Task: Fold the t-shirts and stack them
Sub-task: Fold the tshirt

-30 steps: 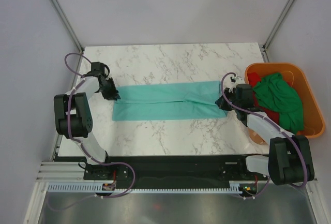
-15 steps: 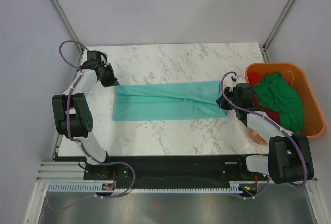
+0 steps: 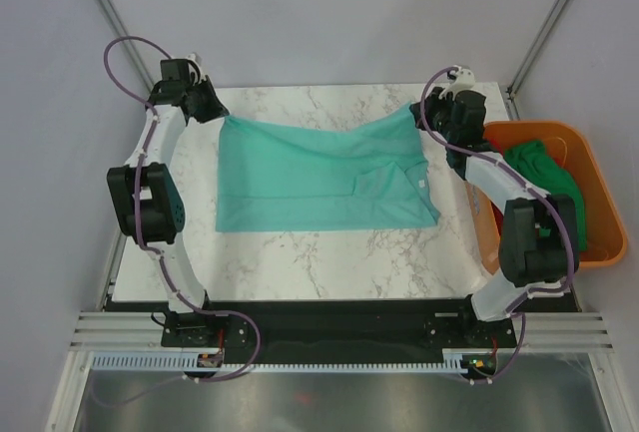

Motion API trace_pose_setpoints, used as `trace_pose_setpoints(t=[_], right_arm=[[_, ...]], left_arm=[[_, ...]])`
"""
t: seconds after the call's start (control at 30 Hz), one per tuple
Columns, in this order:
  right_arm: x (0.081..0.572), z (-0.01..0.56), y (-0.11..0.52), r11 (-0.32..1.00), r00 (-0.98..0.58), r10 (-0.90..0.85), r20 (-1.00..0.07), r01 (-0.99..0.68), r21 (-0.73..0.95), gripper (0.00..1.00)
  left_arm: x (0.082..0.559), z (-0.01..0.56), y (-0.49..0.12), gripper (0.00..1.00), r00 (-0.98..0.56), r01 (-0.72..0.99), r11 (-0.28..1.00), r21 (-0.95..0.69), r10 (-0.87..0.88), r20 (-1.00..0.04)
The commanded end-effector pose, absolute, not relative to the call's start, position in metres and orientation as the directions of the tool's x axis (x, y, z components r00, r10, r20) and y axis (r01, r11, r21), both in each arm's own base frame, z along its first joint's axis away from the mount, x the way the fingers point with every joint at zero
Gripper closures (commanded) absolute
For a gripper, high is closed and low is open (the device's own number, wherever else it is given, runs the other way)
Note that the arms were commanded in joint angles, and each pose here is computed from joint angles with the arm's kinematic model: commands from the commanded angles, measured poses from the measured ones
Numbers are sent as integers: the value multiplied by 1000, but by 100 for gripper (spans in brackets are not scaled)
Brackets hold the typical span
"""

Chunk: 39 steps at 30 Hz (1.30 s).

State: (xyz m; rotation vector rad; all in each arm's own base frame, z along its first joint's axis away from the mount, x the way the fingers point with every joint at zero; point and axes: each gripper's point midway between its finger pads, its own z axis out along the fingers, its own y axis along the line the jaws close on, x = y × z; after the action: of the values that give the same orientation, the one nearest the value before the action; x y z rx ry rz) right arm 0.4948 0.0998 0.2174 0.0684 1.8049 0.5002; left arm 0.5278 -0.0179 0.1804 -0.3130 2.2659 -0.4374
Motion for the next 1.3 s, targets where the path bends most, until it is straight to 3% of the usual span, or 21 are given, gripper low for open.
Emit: trace_pose_setpoints(t=[0.0,0.13,0.37,0.9,1.1,1.27], right_arm=[[532,243,105,910,-168,269,-948,-279,308,100],[561,227,109,902,-189,258,-947,-303,306,100],[557,219,105,911,-199,222,-954,-305,276,100],[454,195,91,929,-329,170,-929,-260,263,100],[415,161,92,916,-453,220,-864,-209,343,100],[398,147,90,917,-469,223,-855,-197,347,100]], left_arm=[[556,169,-22,98,-656,-53,901,-430,-356,-665],[573,159,-22,98,-659,-50,897,-439,-360,-661],[558,135,-16,98,-694,-85,902,-424,-359,-625],[475,117,0,98,-745,-146,935,-322,-318,-586],[443,95,-6,98,-784,-178,924,-339,-341,-518],[418,75,-3,98,-810,-204,930,-305,-336,-481]])
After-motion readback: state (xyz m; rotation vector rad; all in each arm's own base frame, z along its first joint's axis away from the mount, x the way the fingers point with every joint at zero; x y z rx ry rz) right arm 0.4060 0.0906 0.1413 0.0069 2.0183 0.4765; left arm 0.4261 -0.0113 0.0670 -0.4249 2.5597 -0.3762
